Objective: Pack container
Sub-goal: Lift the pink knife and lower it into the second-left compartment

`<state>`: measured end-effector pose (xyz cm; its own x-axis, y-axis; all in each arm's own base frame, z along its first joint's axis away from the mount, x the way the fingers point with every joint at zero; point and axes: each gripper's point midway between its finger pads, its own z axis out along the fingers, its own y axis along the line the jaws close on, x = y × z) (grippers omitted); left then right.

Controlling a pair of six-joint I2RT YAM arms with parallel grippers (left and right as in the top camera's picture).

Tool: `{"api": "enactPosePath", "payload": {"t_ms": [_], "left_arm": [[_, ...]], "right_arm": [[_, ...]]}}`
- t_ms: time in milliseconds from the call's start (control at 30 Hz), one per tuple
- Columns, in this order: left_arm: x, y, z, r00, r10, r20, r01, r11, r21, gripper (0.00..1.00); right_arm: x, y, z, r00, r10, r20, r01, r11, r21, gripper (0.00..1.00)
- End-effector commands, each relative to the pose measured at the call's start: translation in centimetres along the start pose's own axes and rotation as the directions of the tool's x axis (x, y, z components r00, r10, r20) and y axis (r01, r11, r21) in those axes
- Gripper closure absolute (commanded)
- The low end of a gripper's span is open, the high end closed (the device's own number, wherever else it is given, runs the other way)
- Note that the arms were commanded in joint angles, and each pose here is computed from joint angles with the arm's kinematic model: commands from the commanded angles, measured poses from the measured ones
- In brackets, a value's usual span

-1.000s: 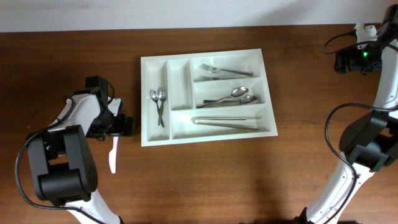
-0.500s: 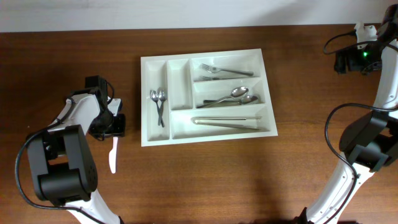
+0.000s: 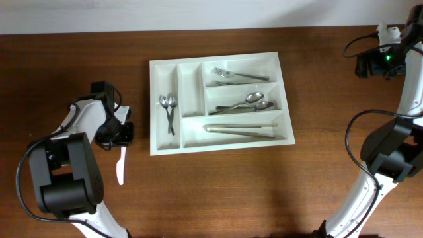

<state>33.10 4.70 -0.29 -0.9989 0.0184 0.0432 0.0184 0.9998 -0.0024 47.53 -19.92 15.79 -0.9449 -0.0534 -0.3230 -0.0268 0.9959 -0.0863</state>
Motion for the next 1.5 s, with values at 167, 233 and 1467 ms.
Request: {"api": "enactPosePath", "payload": {"t_ms": [167, 233, 1467], "left_arm": [[-1.5, -2.1, -0.7, 0.999, -0.011, 0.031, 0.007, 0.991, 0.136, 0.98], [-2.3, -2.0, -1.6, 0.998, -0.017, 0.053, 0.010, 0.991, 0.133, 0.98], [-18.8, -23.7, -20.3, 0.728, 0.003, 0.686, -0.153, 0.975, 0.159, 0.95]], "right_arm": [[0.1, 0.2, 0.5, 1.000, -0.003, -0.007, 0.003, 1.000, -0.014, 0.01], [0.1, 0.2, 0.5, 1.000, -0.003, -0.007, 0.003, 1.000, -0.014, 0.01], [0.1, 0.2, 0.5, 1.000, -0.003, -0.007, 0.003, 1.000, -0.014, 0.01]]}}
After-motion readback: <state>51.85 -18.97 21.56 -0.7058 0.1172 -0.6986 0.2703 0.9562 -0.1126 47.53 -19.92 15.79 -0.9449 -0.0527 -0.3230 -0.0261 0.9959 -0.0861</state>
